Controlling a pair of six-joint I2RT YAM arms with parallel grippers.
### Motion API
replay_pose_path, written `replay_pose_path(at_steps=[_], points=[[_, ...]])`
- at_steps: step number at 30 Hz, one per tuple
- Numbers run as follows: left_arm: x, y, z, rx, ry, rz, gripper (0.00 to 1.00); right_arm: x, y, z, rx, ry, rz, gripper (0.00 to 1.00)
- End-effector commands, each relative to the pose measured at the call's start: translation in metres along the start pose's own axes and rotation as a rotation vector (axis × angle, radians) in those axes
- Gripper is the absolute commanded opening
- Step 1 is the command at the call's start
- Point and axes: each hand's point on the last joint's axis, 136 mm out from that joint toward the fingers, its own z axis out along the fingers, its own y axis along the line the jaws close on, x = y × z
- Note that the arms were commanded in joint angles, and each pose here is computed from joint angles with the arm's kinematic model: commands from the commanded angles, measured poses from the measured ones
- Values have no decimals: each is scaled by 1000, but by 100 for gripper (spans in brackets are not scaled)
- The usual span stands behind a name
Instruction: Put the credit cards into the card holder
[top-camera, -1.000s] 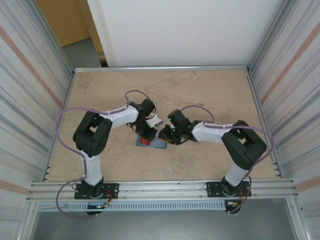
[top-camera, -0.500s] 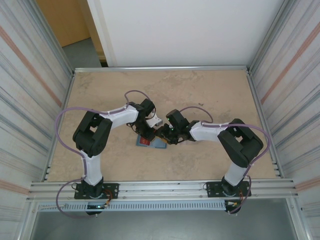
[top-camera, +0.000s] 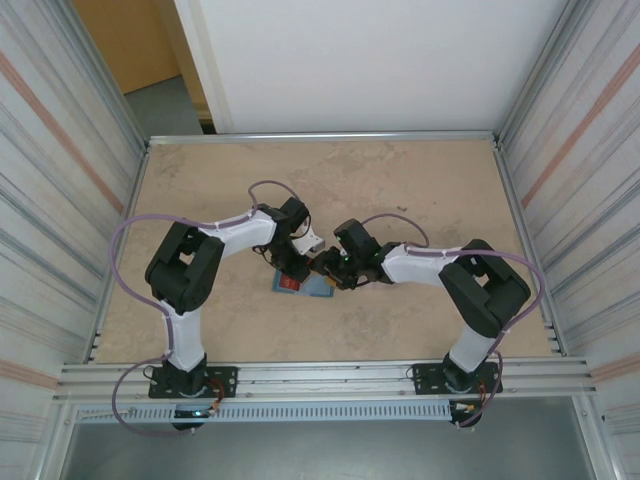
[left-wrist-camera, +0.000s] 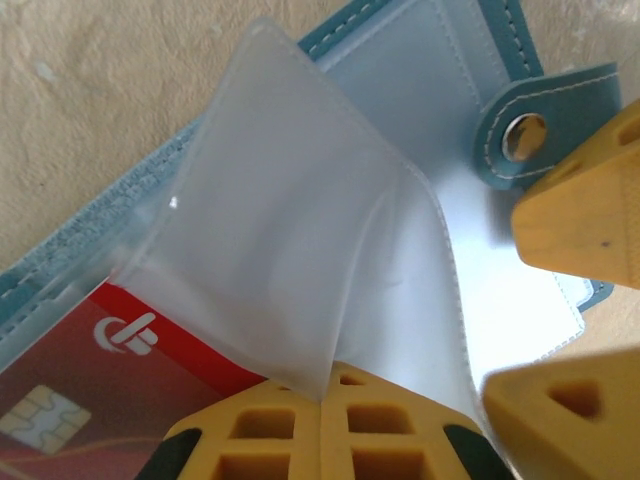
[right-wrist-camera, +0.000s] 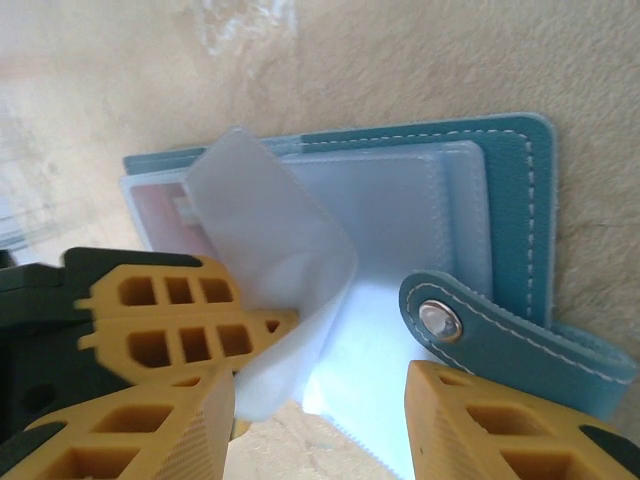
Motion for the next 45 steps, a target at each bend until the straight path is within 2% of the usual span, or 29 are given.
replay_pose_path(at_steps=[1, 8, 17, 20, 27, 31, 39, 45], points=[[13, 0, 11, 2, 36, -8, 4, -7, 13, -10, -60, -29, 25, 47], [12, 0, 10, 1, 32, -7, 4, 2, 8, 8, -22, 11, 31, 39], [12, 0, 10, 8, 31, -12, 4, 6, 5, 8, 5, 23, 12, 5], [8, -1, 1, 10, 18, -14, 9, 7, 7, 6, 2, 23, 6, 0], [-9, -9, -52, 27, -123, 0, 31, 12, 19, 9, -7, 30, -44, 0], [-14, 6, -85, 24, -218, -63, 42, 16, 30, 10, 4, 28, -125, 0], [-7, 60, -132, 1, -363, -248, 52, 21, 45, 18, 38, 45, -237, 0], [7, 93, -144, -41, -395, -328, 61, 38, 58, 35, 90, 129, -355, 1]])
